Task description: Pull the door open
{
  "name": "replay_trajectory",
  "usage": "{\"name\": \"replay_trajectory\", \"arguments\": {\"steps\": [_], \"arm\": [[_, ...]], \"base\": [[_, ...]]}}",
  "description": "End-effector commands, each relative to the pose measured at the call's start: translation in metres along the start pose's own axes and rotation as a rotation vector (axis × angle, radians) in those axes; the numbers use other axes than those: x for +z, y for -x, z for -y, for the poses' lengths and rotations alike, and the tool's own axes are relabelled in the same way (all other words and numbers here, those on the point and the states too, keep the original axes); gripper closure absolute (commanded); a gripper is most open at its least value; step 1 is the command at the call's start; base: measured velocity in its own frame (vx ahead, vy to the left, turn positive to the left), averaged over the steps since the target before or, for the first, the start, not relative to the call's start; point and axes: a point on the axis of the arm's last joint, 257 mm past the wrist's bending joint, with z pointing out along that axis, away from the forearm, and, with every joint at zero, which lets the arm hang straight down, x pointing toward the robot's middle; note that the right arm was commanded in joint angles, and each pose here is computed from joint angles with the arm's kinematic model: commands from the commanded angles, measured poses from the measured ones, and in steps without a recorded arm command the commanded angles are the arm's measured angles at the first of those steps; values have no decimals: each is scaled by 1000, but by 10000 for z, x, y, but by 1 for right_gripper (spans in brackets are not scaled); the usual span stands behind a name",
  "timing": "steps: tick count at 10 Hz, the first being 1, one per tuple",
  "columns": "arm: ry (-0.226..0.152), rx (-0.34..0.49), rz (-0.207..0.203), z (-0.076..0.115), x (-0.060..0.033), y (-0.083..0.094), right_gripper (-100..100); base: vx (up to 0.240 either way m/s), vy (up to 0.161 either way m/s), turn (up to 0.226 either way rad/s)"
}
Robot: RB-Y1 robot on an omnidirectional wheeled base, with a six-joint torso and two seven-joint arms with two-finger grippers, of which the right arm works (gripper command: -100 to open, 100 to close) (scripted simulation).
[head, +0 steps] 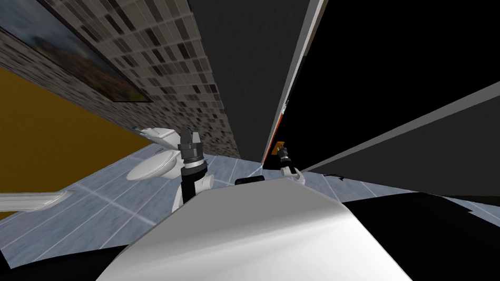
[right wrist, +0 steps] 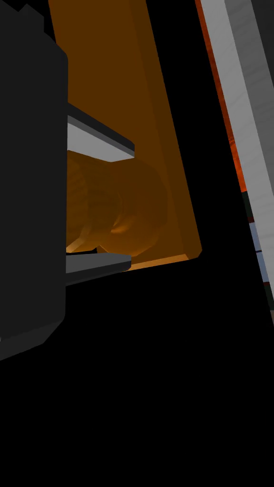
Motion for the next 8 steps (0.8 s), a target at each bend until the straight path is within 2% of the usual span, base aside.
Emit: {"name": "replay_trajectory", "arguments": {"steps": [1,2,3,5,6,7,8], "arm": [[8,56,-3,-21,1,-34,100],[9,113,3,-25,-19,-15,100],[9,120,3,-25,-19,-15,100],[11,229,17,-30,-60,24,100],[11,249,17,-30,-60,24,100],[13,303,24,-32,-80,42,100],[13,311,24,-32,-80,42,100]], "base": [[-45,-24,54],[-35,-21,74],[-27,-15,38],[-44,-25,106],[-44,-28,48],[-38,-15,52],[-30,-9,37]]}}
